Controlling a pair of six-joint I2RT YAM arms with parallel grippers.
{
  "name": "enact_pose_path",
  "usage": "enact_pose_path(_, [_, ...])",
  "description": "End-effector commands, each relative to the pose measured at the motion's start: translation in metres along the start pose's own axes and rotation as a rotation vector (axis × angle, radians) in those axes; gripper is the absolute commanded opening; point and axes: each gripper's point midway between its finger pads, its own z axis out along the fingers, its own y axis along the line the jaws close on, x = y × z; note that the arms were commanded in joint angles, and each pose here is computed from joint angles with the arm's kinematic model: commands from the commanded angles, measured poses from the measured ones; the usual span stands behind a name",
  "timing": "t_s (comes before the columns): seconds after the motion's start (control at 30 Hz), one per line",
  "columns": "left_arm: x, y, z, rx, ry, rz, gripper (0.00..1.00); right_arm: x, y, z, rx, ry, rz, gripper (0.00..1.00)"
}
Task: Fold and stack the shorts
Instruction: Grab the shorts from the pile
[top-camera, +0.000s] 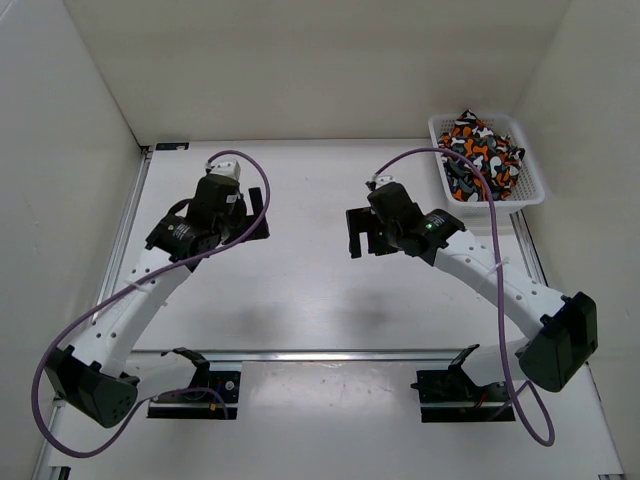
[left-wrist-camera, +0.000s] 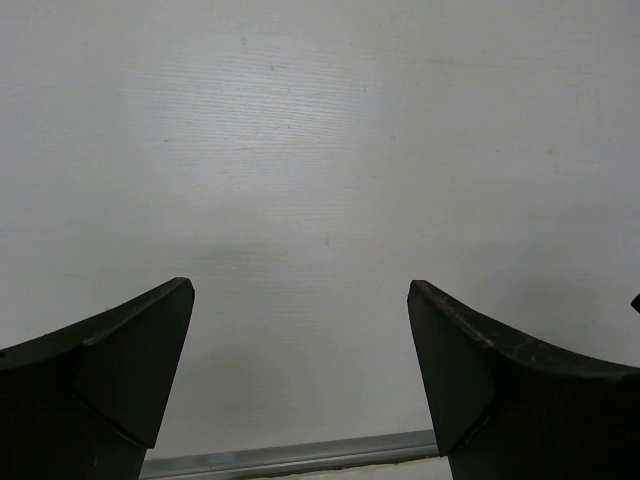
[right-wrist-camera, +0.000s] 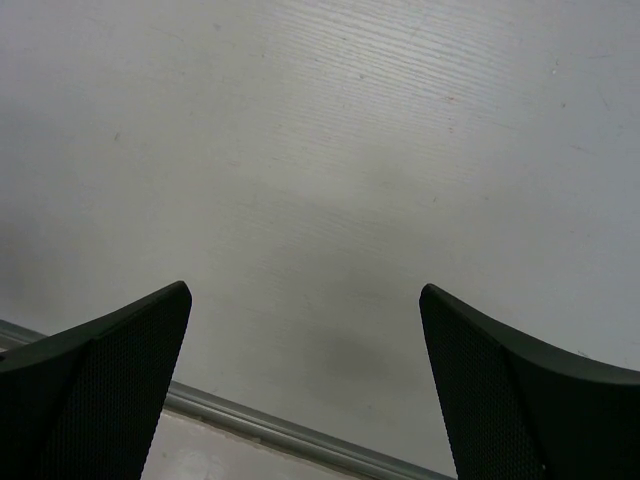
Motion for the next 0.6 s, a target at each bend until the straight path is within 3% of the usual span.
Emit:
enact_pose_path(0.0, [-0.008, -0.010, -0.015, 0.075, -0.036, 0.014, 1.00, -0.023, -0.016, -0.017, 0.078, -0.093, 0.046, 0.99])
enact_pose_path(0.27, [-0.016, -0.023, -0.029, 0.141, -0.030, 0.002, 1.00, -0.042, -0.072, -0.029, 0.267, -0.121, 0.123, 0.99])
enact_pose_path(0.57, [-0.010, -0.037, -0.026, 0.203, 0.036, 0.046, 1.00, -0.120, -0.201, -0.024, 0.383, -0.170, 0.470, 0.99])
